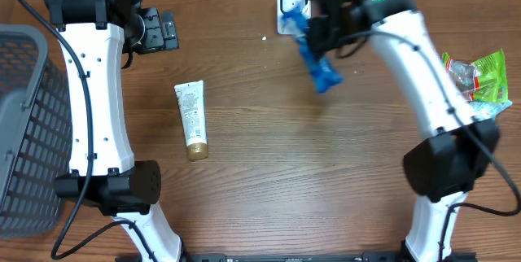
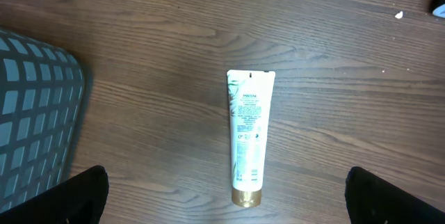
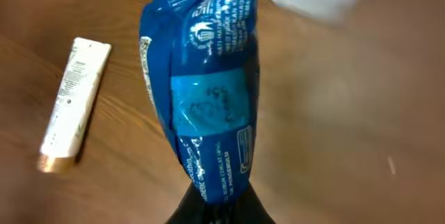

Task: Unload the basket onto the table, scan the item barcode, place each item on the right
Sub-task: 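Carry the Oreo pack to the right table edge and release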

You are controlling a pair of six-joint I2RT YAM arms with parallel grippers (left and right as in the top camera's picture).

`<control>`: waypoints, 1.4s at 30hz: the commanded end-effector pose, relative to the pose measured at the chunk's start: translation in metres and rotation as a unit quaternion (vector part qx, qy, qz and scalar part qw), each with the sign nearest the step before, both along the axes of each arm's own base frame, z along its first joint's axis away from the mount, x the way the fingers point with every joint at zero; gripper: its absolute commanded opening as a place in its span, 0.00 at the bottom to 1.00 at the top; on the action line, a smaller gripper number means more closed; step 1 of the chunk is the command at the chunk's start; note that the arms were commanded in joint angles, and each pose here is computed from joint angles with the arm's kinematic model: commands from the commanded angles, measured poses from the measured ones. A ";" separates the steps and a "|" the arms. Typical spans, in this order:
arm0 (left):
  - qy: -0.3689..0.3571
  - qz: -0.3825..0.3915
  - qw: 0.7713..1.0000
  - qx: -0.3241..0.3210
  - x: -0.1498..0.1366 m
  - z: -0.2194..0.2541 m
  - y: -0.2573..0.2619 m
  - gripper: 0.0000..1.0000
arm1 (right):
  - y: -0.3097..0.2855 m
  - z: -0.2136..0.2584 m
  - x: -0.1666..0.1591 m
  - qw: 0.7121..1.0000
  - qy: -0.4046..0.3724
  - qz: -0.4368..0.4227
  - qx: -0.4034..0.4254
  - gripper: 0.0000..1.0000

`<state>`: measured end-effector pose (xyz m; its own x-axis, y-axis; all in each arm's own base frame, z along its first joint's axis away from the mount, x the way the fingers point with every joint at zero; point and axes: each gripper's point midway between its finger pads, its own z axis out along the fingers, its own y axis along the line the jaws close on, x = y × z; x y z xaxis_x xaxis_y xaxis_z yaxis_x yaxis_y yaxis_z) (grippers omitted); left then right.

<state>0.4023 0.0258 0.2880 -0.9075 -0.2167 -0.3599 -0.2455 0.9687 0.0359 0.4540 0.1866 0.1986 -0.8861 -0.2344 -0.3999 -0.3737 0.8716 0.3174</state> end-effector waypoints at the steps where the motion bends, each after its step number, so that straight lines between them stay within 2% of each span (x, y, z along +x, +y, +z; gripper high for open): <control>1: -0.013 -0.008 1.000 0.000 0.001 0.007 -0.002 1.00 | -0.071 0.015 0.009 0.992 0.036 -0.096 0.068 0.04; 6: -0.013 -0.008 1.000 0.000 0.001 0.007 -0.002 1.00 | -0.182 -0.044 0.014 0.977 0.063 -0.203 0.007 0.04; 10: -0.013 -0.008 1.000 0.000 0.001 0.007 -0.002 1.00 | -0.236 -0.110 0.000 0.960 0.095 -0.260 -0.032 0.04; 12: -0.013 -0.008 1.000 0.000 0.001 0.007 -0.002 1.00 | -0.248 -0.125 -0.004 0.956 0.096 -0.272 -0.048 0.04; 13: -0.013 -0.007 1.000 0.000 0.001 0.007 -0.002 1.00 | -0.254 -0.135 -0.005 0.954 0.094 -0.278 -0.053 0.08; 14: -0.013 -0.008 1.000 0.000 0.001 0.007 -0.002 1.00 | -0.257 -0.139 -0.006 0.954 0.093 -0.281 -0.052 0.22; 15: -0.013 -0.007 1.000 0.000 0.001 0.007 -0.002 1.00 | -0.259 -0.139 -0.006 0.953 0.091 -0.284 -0.052 0.43; 16: -0.013 -0.008 1.000 0.000 0.001 0.007 -0.002 1.00 | -0.260 -0.137 -0.004 0.953 0.087 -0.285 -0.051 0.54; 18: -0.013 -0.008 1.000 0.000 0.001 0.007 -0.002 1.00 | -0.260 -0.130 -0.001 0.953 0.084 -0.288 -0.049 0.61; 21: -0.013 -0.008 1.000 0.000 0.001 0.007 -0.002 1.00 | -0.250 -0.107 0.002 0.956 0.087 -0.279 -0.022 0.63; 24: -0.013 -0.008 1.000 0.000 0.001 0.007 -0.002 1.00 | -0.225 -0.051 0.009 0.964 0.076 -0.252 0.030 0.63; 26: -0.013 -0.008 1.000 0.000 0.001 0.007 -0.002 1.00 | -0.190 -0.007 0.016 0.972 0.053 -0.210 0.093 0.67; 27: -0.013 -0.008 1.000 0.000 0.001 0.007 -0.002 1.00 | -0.167 0.010 0.019 0.972 0.044 -0.180 0.143 0.77; 28: -0.013 -0.008 1.000 0.000 0.001 0.007 -0.002 1.00 | -0.143 0.025 0.021 0.969 0.037 -0.144 0.197 1.00; 30: -0.013 -0.008 1.000 0.000 0.001 0.007 -0.002 1.00 | -0.089 0.039 0.023 0.960 0.028 -0.066 0.272 1.00; 34: -0.013 -0.008 1.000 0.000 0.001 0.007 -0.002 1.00 | -0.011 0.015 0.017 0.964 0.057 -0.014 0.258 1.00; 39: -0.013 -0.008 1.000 0.000 0.001 0.007 -0.002 1.00 | 0.078 -0.032 0.012 0.986 0.062 -0.047 0.150 0.99; 42: -0.013 -0.008 1.000 0.000 0.001 0.007 -0.002 1.00 | 0.126 -0.045 0.001 0.990 0.045 -0.037 0.125 0.99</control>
